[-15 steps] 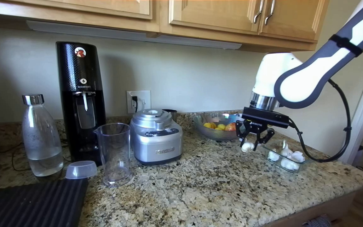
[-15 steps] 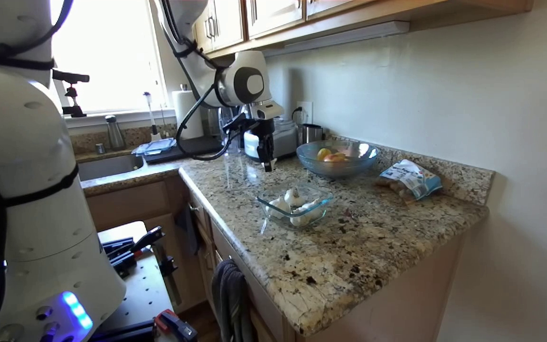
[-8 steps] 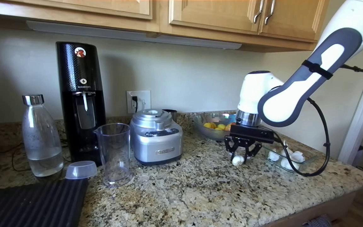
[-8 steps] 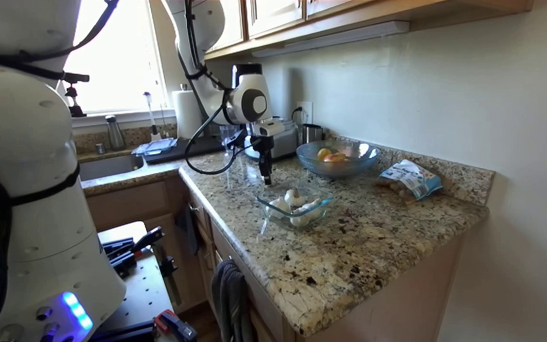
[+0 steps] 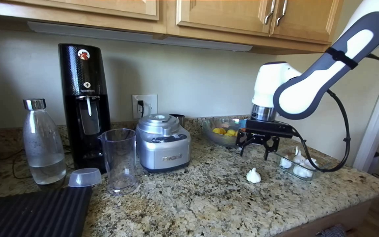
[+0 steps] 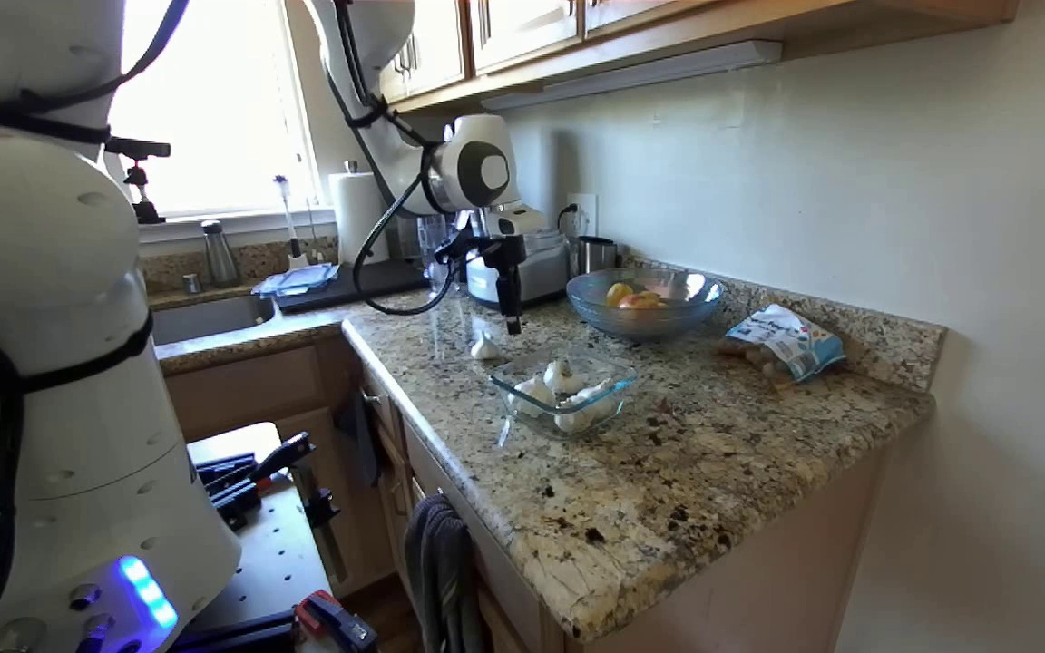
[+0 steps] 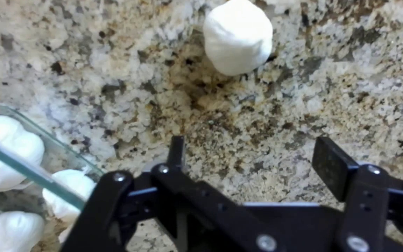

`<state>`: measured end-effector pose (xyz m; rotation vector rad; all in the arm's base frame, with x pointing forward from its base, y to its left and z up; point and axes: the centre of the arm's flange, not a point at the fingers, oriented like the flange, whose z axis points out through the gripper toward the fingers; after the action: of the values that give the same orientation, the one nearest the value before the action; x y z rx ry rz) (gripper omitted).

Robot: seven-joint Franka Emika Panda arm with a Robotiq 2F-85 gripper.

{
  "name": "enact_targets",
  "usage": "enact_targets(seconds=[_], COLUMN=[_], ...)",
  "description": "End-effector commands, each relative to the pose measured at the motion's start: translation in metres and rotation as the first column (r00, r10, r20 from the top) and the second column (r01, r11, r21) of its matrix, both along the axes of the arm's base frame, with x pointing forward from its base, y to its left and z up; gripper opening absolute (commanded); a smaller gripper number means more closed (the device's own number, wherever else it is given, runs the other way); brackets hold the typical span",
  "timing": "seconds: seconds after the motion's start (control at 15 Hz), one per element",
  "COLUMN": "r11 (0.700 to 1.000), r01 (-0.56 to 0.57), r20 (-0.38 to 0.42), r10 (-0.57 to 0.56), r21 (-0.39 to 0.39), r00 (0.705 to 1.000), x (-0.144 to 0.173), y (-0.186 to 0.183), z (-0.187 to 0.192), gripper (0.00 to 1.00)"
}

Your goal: Remove the cloves of garlic from the glass bowl and put it on the counter

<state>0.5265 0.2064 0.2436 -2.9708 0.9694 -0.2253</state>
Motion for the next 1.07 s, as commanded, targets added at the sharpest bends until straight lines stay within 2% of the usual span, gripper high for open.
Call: enact_targets(seconds=[0.0, 0.4, 0.73, 1.0], r11=[1.000, 0.995, 0.983, 0.980], r01=[0.014, 0.103, 0.181, 0.200], r20=[-0.010, 0.004, -0.034, -0.092], r10=[-0.014, -0.103, -0.182, -0.201], r21=[-0.012, -0.020, -0.036, -0.023], r00=[1.000, 0.995, 0.983, 0.975], x=[-0.020, -0.018, -0.010, -0.008], y=[-0.037, -0.089, -0.144, -0.182], z=[0.046, 0.070, 0.058, 0.036], gripper=[1.00, 1.00, 1.00, 1.00])
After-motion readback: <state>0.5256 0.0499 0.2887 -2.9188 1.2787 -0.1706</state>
